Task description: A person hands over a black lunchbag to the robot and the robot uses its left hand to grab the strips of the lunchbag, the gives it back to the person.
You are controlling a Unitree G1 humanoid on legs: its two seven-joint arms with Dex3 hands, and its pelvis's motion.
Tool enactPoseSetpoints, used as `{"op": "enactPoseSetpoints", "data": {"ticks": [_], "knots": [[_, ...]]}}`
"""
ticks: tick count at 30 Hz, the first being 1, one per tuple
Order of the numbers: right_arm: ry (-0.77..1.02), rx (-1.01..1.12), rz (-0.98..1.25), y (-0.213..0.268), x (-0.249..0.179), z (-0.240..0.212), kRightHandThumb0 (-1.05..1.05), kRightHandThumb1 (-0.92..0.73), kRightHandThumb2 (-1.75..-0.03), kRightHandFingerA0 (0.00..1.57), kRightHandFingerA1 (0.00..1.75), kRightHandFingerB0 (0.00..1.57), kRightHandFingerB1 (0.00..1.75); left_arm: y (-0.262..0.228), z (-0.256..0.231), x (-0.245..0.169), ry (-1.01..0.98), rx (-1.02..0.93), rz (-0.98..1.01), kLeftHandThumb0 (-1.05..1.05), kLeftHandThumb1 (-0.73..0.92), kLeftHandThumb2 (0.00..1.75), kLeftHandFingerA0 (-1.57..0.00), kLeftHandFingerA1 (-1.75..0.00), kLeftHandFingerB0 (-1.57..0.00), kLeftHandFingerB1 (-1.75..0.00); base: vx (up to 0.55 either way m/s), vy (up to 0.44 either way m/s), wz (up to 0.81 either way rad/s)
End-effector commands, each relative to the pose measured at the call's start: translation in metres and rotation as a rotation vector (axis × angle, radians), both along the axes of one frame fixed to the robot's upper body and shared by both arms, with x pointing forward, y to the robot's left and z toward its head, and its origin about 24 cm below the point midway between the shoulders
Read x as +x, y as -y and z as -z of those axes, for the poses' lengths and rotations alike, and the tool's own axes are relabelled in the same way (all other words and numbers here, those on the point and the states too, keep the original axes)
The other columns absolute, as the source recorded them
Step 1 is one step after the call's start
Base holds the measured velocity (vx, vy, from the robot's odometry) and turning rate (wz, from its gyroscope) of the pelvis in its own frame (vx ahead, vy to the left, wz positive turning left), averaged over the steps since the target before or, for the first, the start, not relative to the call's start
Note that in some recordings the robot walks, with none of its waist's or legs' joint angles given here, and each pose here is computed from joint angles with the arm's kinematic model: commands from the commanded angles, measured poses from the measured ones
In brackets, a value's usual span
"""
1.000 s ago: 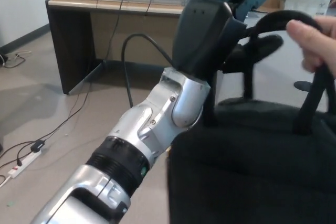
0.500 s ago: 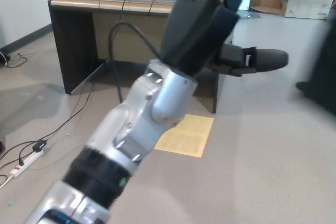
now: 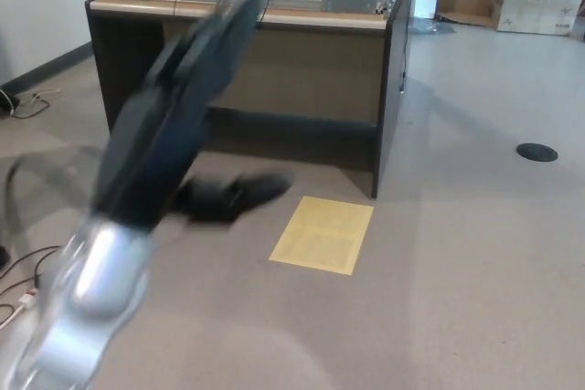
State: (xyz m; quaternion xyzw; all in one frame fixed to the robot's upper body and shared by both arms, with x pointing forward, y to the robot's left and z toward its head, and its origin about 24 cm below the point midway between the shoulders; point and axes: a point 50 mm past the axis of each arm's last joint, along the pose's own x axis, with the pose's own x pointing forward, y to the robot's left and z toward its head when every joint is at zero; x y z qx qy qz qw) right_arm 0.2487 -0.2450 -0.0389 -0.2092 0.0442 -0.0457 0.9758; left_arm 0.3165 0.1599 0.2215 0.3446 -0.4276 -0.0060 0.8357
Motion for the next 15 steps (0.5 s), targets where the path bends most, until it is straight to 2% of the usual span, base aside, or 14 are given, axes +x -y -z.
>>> {"op": "enactPoseSetpoints", "data": {"ticks": [1,4,5,6,8,9,10,11,13,14,15], "knots": [[0.015,0.016,0.044,0.007,-0.002,-0.001,-0.55,-0.67,-0.61,0.73,0.5,0.42,0.36,-0.111,0.139,-0.085,-0.44,-0.121,-0.119,-0.51,0.38,0.67,-0.12,-0.2,-0.11,-0.19,0.0,0.0,0.0],[0.009,0.034,0.046,0.008,-0.002,-0.001,-0.52,-0.67,-0.6,0.7,0.49,0.37,0.33,-0.125,0.165,-0.099,-0.528,-0.121,-0.21,-0.52,0.37,0.68,-0.11,-0.13,-0.11,-0.23,0.0,0.0,0.0],[0.009,0.04,0.047,0.009,-0.002,-0.001,-0.52,-0.67,-0.6,0.67,0.49,0.34,0.32,-0.137,0.18,-0.106,-0.585,-0.123,-0.275,-0.43,0.32,0.69,-0.02,-0.23,-0.07,-0.27,0.0,0.0,0.0],[0.014,0.045,0.047,0.009,-0.001,-0.002,-0.51,-0.67,-0.6,0.65,0.49,0.32,0.31,-0.145,0.191,-0.11,-0.625,-0.118,-0.333,-0.5,0.35,0.67,-0.06,-0.25,-0.07,-0.22,0.0,0.0,0.0],[0.016,0.064,0.048,0.01,-0.001,-0.002,-0.5,-0.67,-0.6,0.63,0.49,0.29,0.3,-0.154,0.201,-0.114,-0.661,-0.128,-0.373,-0.49,0.34,0.68,-0.06,-0.23,-0.07,-0.23,0.0,0.0,0.0],[0.016,0.067,0.05,0.01,-0.001,-0.003,-0.51,-0.67,-0.6,0.61,0.48,0.27,0.29,-0.158,0.207,-0.117,-0.688,-0.131,-0.397,-0.5,0.37,0.57,-0.06,-0.24,-0.08,-0.23,0.0,0.0,0.0],[0.017,0.057,0.051,0.01,0.0,-0.003,-0.58,-0.57,-0.83,0.55,0.57,0.18,0.4,-0.162,0.212,-0.118,-0.724,-0.143,-0.409,-0.56,0.37,0.65,-0.12,-0.2,-0.12,-0.21,0.0,0.0,0.0],[0.02,0.049,0.053,0.01,0.001,-0.004,-0.59,-0.58,-0.83,0.54,0.57,0.15,0.39,-0.166,0.215,-0.118,-0.754,-0.158,-0.419,-0.54,0.36,0.63,-0.11,-0.3,-0.1,-0.24,0.0,0.0,0.0],[0.026,0.055,0.055,0.01,0.003,-0.005,-0.59,-0.57,-0.82,0.52,0.57,0.12,0.38,-0.17,0.218,-0.115,-0.8,-0.204,-0.427,-0.57,0.39,0.61,-0.07,-0.32,-0.04,-0.25,0.0,0.0,0.0],[0.028,0.069,0.061,0.011,0.003,-0.006,-0.57,-0.57,-0.8,0.5,0.56,0.1,0.37,-0.173,0.218,-0.111,-0.856,-0.264,-0.399,-0.39,0.41,0.54,-0.09,-0.3,-0.1,-0.24,0.0,0.0,0.0],[0.028,0.071,0.062,0.011,0.003,-0.006,-0.57,-0.57,-0.8,0.5,0.56,0.1,0.37,-0.174,0.218,-0.11,-0.861,-0.271,-0.393,-0.39,0.41,0.54,-0.09,-0.3,-0.1,-0.24,0.0,0.0,0.0]]}}
